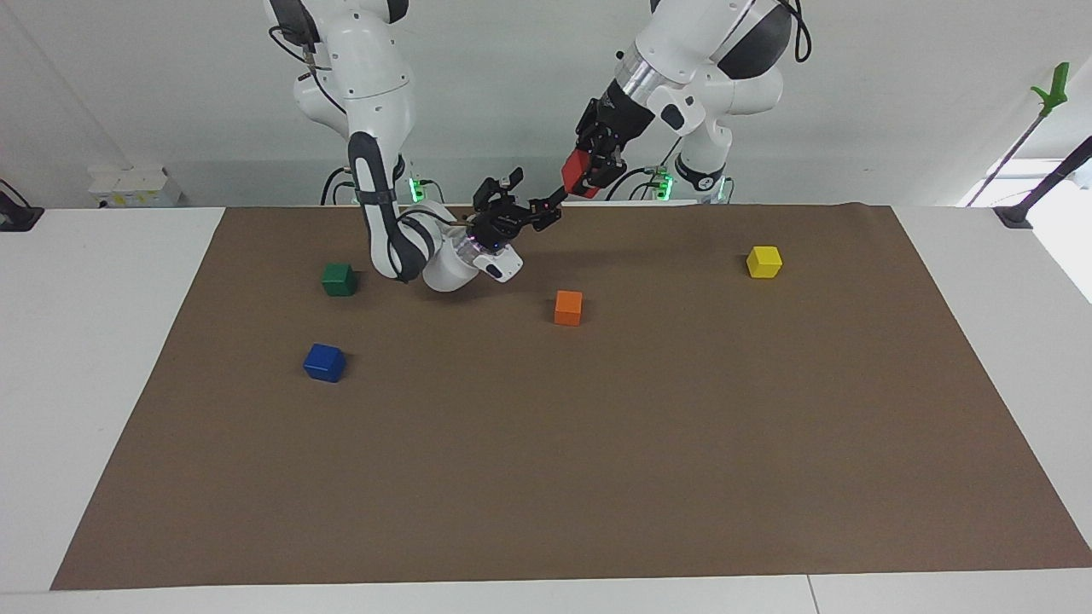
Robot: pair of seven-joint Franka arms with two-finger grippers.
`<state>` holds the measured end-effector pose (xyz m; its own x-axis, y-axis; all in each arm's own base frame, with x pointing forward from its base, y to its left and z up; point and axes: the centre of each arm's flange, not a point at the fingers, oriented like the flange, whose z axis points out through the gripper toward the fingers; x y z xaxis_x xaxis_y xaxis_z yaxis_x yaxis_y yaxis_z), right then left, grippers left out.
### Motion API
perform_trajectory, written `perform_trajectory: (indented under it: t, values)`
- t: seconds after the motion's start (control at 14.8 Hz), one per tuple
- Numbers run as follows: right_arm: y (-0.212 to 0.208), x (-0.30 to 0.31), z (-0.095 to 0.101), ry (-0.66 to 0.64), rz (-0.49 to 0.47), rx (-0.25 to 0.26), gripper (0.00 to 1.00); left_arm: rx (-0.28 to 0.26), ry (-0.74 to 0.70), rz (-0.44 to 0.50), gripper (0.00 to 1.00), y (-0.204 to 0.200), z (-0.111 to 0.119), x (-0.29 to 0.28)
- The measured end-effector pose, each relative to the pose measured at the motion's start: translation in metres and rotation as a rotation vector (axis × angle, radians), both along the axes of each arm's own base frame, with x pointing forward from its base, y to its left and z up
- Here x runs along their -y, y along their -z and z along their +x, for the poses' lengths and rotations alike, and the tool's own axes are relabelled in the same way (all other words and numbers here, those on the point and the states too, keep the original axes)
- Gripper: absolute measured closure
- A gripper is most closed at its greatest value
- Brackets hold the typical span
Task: Transfer red block to right arm and stack on blue block
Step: 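Carry the red cube toward the right gripper and grasp it there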
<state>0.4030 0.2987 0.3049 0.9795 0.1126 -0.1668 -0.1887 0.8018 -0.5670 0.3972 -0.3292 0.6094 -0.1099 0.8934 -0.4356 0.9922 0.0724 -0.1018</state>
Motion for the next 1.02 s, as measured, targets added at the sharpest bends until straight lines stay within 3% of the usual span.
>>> perform_trajectory:
  t: [0.54,1.02]
  values:
    - [0.002,-0.029,-0.003,0.003,0.042,-0.008,0.0,0.014,-0.011,0.0,0.45,0.008,-0.019,0.017]
    - [0.0,-0.041,-0.009,-0.006,0.052,-0.006,0.0,0.023,-0.021,0.002,0.45,0.011,-0.021,0.015]
